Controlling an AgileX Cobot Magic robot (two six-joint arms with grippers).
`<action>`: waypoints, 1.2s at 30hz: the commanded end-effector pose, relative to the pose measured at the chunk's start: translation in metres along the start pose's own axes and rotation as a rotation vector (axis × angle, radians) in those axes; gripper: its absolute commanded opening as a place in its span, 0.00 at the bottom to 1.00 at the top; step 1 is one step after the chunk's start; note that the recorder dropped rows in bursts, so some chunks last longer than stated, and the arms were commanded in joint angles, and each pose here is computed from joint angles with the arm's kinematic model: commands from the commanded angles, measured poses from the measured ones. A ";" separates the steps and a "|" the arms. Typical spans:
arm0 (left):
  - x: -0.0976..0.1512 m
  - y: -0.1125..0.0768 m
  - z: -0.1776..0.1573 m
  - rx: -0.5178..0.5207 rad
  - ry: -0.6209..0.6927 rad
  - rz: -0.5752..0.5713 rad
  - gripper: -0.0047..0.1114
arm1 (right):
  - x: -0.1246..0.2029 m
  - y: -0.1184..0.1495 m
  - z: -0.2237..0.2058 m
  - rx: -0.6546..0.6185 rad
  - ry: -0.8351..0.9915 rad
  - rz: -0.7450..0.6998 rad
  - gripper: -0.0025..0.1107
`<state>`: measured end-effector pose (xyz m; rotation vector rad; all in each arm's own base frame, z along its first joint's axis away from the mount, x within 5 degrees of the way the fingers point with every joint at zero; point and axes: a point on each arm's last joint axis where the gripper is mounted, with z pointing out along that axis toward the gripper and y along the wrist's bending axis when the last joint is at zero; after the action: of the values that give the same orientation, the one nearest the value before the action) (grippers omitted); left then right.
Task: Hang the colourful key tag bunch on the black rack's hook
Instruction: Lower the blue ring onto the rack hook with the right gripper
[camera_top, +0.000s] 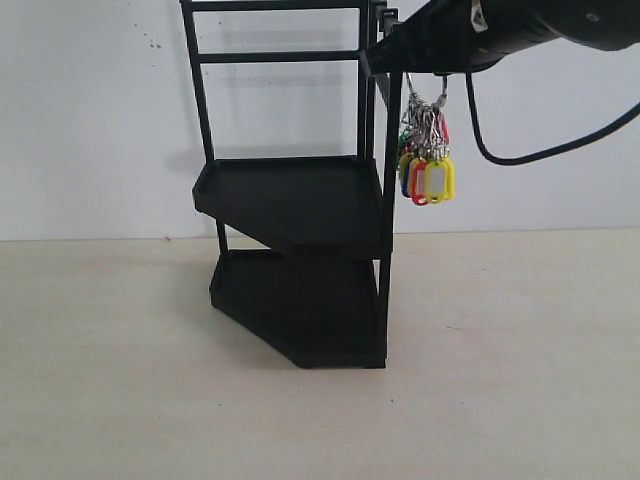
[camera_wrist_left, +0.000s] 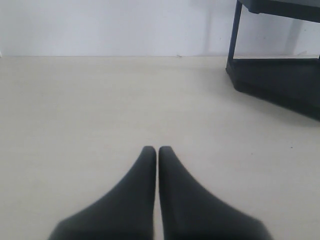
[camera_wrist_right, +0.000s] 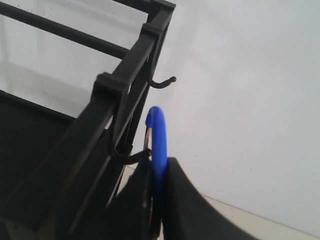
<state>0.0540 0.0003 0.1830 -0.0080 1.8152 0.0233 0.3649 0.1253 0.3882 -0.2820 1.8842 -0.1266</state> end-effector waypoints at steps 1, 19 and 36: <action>-0.002 0.000 0.000 -0.002 -0.017 -0.018 0.08 | -0.003 0.000 -0.003 -0.018 0.007 0.020 0.02; -0.002 0.000 0.000 -0.002 -0.017 -0.018 0.08 | 0.003 0.011 -0.006 -0.037 0.082 0.039 0.28; -0.002 0.000 0.000 -0.002 -0.017 -0.018 0.08 | -0.014 -0.029 -0.086 0.049 0.176 0.156 0.03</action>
<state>0.0540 0.0003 0.1830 -0.0080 1.8152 0.0233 0.3084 0.1070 0.4253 -0.1025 2.0293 -0.0553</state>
